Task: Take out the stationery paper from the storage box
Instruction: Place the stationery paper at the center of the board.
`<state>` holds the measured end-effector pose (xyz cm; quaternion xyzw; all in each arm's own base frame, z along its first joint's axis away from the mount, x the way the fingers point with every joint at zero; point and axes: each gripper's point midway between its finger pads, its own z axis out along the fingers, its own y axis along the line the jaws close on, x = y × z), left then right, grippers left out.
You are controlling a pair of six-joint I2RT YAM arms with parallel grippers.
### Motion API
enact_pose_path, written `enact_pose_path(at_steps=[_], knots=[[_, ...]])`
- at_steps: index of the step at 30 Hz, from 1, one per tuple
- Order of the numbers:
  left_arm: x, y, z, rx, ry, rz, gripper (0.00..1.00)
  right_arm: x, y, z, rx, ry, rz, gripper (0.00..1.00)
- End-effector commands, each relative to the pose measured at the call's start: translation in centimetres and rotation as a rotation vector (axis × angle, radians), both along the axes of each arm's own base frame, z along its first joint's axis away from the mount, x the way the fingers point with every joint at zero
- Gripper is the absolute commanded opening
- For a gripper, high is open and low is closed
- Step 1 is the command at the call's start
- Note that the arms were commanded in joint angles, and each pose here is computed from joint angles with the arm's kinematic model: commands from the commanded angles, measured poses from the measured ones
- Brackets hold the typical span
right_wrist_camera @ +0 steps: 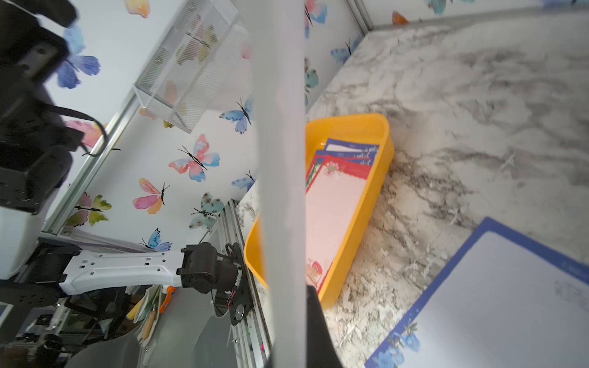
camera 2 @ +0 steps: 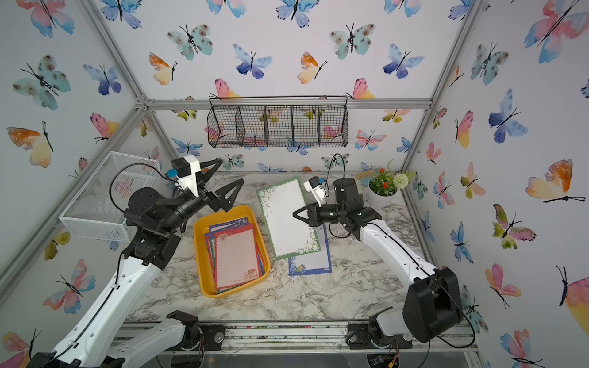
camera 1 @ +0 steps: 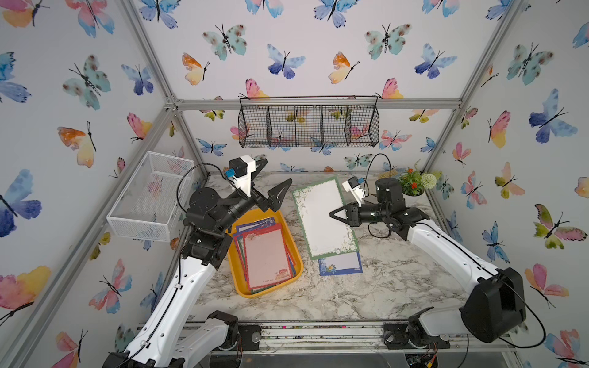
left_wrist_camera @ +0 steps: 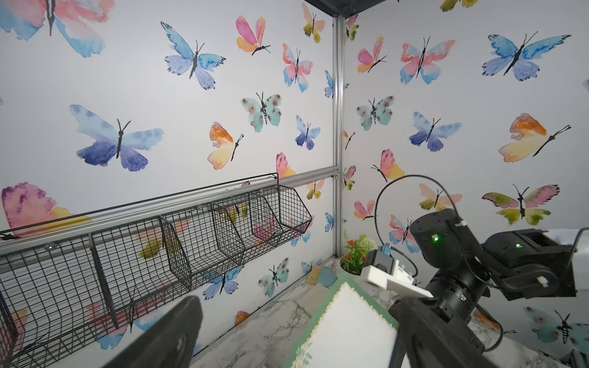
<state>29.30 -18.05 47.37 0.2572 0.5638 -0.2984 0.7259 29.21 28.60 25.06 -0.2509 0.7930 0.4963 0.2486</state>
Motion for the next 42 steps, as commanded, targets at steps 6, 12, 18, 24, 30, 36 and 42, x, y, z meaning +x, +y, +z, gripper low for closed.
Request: enact_pose_path(at_steps=[6, 12, 18, 24, 30, 36, 42], knots=[[1.2, 0.2, -1.4, 0.032, 0.023, 0.054, 0.98, -0.9, -1.0, -7.2, -0.121, 0.232, 0.033, 0.02], [1.4, 0.1, -1.7, 0.037, 0.032, 0.053, 0.98, 0.7, -3.0, -10.6, -0.162, 0.288, -0.053, 0.02], [1.6, -0.1, -2.0, 0.042, 0.039, 0.045, 0.98, 1.9, -3.7, -12.1, -0.149, 0.325, -0.127, 0.02], [1.6, -0.2, -2.1, 0.047, 0.041, 0.041, 0.98, 3.0, -4.4, -12.9, -0.136, 0.357, -0.181, 0.02], [1.7, -0.2, -2.3, 0.050, 0.046, 0.039, 0.98, 3.3, -5.2, -14.3, -0.136, 0.393, -0.222, 0.02], [1.7, -0.2, -2.3, 0.050, 0.045, 0.042, 0.98, 3.3, -5.6, -15.3, -0.138, 0.417, -0.242, 0.02], [1.7, 0.0, -2.2, 0.052, 0.038, 0.050, 0.98, 3.3, -6.3, -16.6, -0.167, 0.442, -0.269, 0.02]])
